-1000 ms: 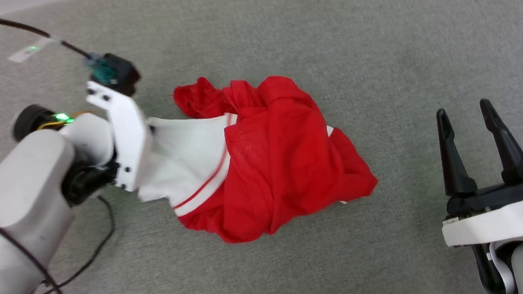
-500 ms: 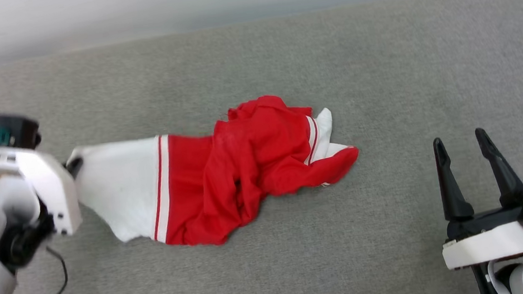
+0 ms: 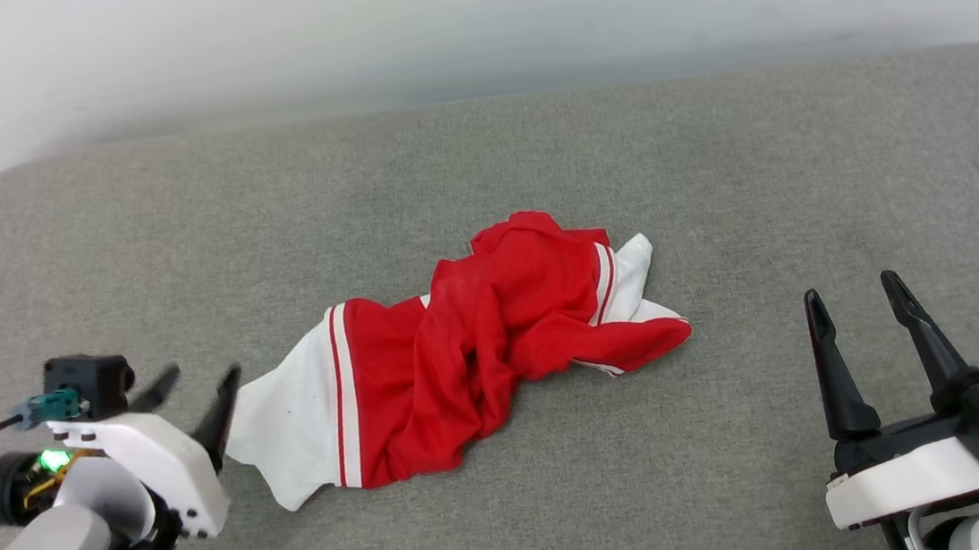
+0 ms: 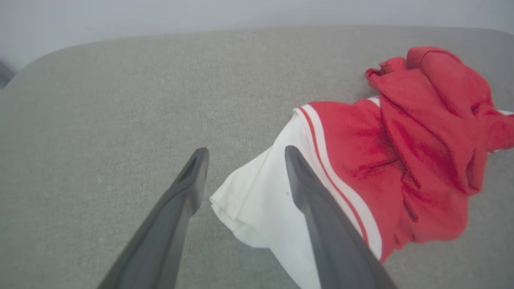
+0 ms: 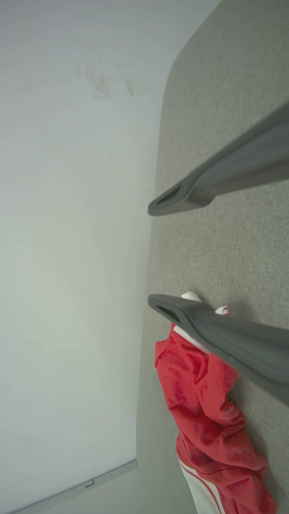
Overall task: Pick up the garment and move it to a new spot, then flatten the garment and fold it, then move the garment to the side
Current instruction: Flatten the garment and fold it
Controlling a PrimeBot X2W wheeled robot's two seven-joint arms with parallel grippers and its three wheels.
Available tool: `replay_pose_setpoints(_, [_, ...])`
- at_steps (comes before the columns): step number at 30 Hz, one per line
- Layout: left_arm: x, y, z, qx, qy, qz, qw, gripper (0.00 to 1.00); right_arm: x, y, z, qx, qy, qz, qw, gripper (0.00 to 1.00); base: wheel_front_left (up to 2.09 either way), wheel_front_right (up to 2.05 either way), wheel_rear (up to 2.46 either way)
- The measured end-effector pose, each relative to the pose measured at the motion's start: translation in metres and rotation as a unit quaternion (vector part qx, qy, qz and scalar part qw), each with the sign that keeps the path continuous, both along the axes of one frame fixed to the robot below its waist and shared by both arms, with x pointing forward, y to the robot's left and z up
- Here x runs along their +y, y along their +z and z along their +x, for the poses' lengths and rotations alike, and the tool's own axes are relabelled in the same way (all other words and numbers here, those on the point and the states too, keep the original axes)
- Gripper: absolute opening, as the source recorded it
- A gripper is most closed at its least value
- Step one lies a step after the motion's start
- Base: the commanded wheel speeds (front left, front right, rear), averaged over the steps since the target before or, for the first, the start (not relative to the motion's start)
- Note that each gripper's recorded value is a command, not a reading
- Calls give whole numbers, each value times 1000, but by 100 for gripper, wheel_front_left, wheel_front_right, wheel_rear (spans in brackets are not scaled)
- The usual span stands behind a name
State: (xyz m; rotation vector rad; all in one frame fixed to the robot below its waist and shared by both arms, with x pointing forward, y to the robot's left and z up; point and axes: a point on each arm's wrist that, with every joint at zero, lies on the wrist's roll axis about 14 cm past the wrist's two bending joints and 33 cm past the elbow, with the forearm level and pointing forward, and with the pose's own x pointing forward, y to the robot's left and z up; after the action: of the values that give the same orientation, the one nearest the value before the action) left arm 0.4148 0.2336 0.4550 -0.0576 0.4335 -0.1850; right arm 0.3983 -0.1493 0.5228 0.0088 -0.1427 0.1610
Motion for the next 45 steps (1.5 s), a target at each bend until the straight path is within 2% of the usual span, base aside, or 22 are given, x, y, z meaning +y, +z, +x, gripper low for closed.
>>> replay_pose_setpoints(4, [-11, 48, 11, -133, 0, -8, 991, 100, 1, 5, -4, -7, 2, 0, 1000, 100, 0, 0, 0])
replay_pose_setpoints(9, [-28, 66, 0, -192, -1, -14, 981, 100, 0, 7, -10, -9, 1, 0, 1000, 100, 0, 0, 0])
replay_pose_setpoints(12, [-45, 85, -6, -232, 7, -41, 972, 100, -1, 8, -12, -10, -1, 0, 1000, 100, 0, 0, 0])
replay_pose_setpoints(15, [-55, 85, -19, -244, 18, -65, 967, 100, -3, 8, -14, -9, -4, -1, 1000, 100, 0, 0, 0])
replay_pose_setpoints(19, [-67, 83, -28, -250, 3, -72, 966, 100, -6, 8, -16, -10, -9, -1, 1000, 100, 0, 0, 0])
replay_pose_setpoints(27, [-94, 81, -5, -245, -63, -71, 965, 100, -20, -2, -14, 5, -29, -3, 1000, 100, 0, 0, 0])
replay_pose_setpoints(31, [-119, 84, 22, -220, -126, -64, 965, 100, -26, -8, -9, 14, -38, -3, 999, 100, 0, 0, 0])
replay_pose_setpoints(36, [-152, 83, 66, -152, -197, -52, 967, 100, -32, -17, 2, 23, -46, -4, 999, 100, 0, 0, 0])
replay_pose_setpoints(38, [-161, 77, 85, -109, -215, -41, 970, 100, -34, -21, 6, 28, -50, -3, 998, 100, 0, 0, 0])
replay_pose_setpoints(41, [-166, 57, 108, -39, -246, 21, 968, 100, -42, -27, 11, 37, -60, 0, 998, 100, 0, 0, 0])
replay_pose_setpoints(45, [-185, 24, 121, 85, -277, 26, 957, 100, -55, -42, 11, 59, -80, 0, 995, 100, 0, 0, 0])
